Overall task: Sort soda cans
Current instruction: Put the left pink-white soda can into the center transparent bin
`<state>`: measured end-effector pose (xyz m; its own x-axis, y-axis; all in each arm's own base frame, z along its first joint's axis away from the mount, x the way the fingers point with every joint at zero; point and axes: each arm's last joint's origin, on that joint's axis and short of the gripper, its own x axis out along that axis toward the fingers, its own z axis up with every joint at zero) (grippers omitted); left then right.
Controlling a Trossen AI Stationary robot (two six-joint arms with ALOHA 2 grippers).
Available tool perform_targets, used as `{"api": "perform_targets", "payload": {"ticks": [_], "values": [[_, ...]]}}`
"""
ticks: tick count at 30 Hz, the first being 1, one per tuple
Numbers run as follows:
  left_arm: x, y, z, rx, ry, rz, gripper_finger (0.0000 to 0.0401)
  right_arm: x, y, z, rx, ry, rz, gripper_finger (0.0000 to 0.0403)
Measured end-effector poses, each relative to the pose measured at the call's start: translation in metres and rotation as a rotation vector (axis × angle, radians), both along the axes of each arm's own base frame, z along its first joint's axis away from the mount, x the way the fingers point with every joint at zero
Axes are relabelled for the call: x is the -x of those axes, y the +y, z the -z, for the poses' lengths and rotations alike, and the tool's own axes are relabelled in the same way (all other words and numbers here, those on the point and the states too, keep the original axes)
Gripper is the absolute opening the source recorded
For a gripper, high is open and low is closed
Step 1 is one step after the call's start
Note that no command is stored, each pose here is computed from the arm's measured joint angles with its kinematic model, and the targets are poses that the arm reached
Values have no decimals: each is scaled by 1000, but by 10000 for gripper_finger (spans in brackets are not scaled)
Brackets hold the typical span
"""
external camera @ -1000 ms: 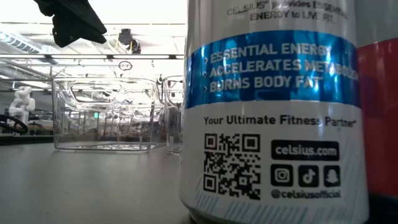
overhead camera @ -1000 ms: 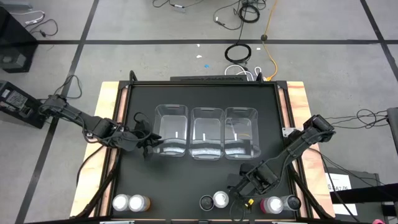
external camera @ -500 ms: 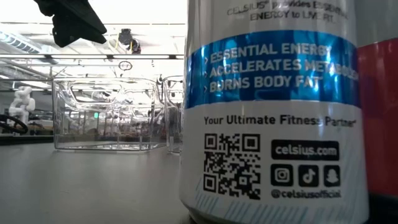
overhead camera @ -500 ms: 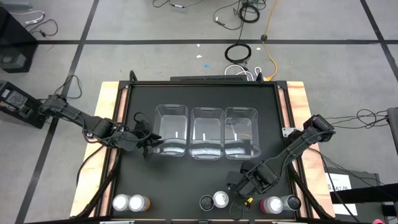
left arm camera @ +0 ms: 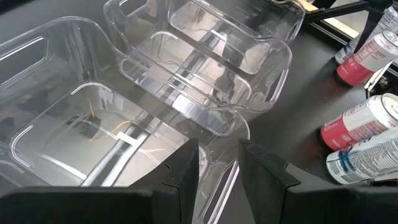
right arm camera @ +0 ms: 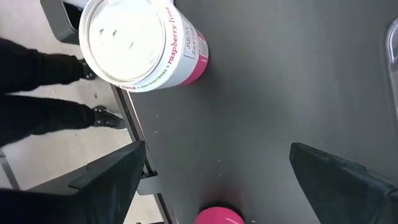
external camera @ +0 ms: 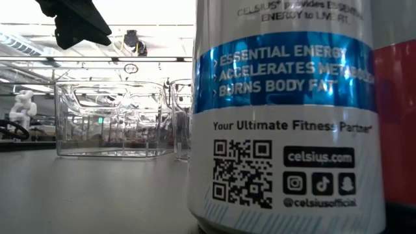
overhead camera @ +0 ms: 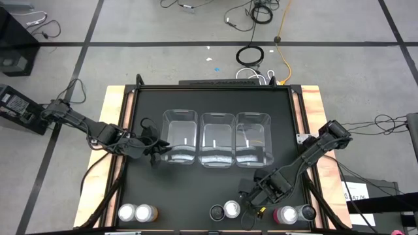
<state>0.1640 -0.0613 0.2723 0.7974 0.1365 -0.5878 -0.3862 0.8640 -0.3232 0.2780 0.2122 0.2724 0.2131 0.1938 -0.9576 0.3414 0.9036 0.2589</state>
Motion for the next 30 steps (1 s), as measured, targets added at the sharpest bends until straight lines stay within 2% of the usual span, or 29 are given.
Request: {"api": "perform_targets", "payload": {"ticks": [7, 12, 24, 30], "values": [[0, 0, 0, 0, 0, 0, 121, 1, 3, 0, 8, -23, -77, 391], [0, 0, 0, 0, 1, 0, 121, -5, 7, -2, -20, -94, -112, 391], [0, 0, 0, -5, -2, -7, 121, -21, 19, 21, 24, -139, -211, 391], [0, 0, 0, -9, -3, -12, 121, -23, 18, 23, 72, -174, -213, 391]]}}
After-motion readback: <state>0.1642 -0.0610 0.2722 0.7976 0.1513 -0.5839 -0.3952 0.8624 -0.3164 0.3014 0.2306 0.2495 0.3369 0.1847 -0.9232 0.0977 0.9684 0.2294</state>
